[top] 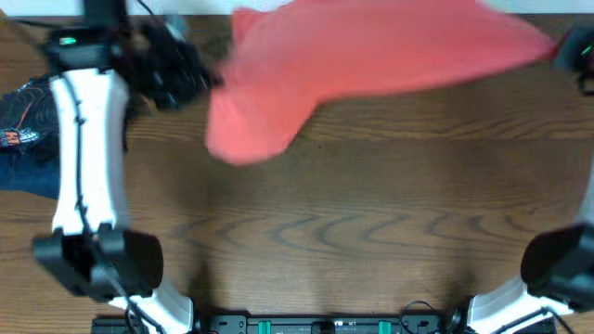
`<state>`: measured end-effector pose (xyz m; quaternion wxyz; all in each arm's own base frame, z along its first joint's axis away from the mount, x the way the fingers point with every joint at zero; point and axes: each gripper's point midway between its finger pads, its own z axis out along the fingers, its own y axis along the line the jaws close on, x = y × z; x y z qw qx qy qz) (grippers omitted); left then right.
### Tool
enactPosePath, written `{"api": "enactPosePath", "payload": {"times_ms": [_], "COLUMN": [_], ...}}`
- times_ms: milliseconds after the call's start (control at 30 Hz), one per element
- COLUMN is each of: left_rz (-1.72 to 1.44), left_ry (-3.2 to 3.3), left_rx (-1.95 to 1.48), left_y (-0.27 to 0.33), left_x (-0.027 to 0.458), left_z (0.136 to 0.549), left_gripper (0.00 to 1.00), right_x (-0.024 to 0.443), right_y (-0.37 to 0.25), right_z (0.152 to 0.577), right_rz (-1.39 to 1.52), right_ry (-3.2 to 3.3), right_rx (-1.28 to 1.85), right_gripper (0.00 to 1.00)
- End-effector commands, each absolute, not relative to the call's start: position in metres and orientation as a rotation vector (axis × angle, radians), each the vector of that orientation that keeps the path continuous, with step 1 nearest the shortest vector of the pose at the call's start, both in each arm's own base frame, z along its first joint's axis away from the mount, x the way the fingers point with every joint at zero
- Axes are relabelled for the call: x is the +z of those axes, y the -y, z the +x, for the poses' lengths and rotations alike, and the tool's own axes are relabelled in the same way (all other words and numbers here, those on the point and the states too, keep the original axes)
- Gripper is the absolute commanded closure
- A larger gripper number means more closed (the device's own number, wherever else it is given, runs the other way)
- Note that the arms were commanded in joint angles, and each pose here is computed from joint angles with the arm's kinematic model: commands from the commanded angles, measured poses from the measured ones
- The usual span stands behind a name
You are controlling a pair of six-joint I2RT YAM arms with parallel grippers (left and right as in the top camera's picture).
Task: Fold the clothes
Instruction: 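Lift the shirt with both grippers, shake and lay it flat, then hold the bottom hem with both grippers and fold it upward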
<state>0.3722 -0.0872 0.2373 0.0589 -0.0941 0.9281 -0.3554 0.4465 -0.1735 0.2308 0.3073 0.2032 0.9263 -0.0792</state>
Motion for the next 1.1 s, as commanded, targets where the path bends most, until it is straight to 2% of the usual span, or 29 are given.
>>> {"api": "enactPosePath", "payload": {"times_ms": [0,233,333,500,800,1067], "left_rz": [0.011,-0.159,-0.226,-0.218,-0.234,-0.281], "left_ry": [-2.916,-3.288,-3.378,-3.44,-3.337,-3.158], "left_rx": [-1.048,-1.076,-1.1,-1.14,-1.05,-0.953], "left_y": [0.093,0.084,0.082,0.083,0.083,0.084], "left_x": [0.207,0.12,0.102,0.087,0.089,0.101], "left_z": [0.337,0.254,0.226,0.196,0.182,0.168], "left_gripper": [0.94,0.94,0.94,0.94,0.94,0.94], "right_x": [0.175,0.094,0.075,0.062,0.06,0.035], "right_y": [0.186,0.165,0.164,0.169,0.17,0.149], "right_z": [0.415,0.338,0.303,0.269,0.243,0.219], "right_rz": [0.583,0.661,0.794,0.991,1.142,1.215], "right_ry": [-2.622,-2.948,-3.037,-3.079,-3.115,-3.178], "right_rx": [-0.337,-0.308,-0.32,-0.307,-0.276,-0.18], "right_gripper": [0.99,0.99,0.99,0.99,0.99,0.99]}}
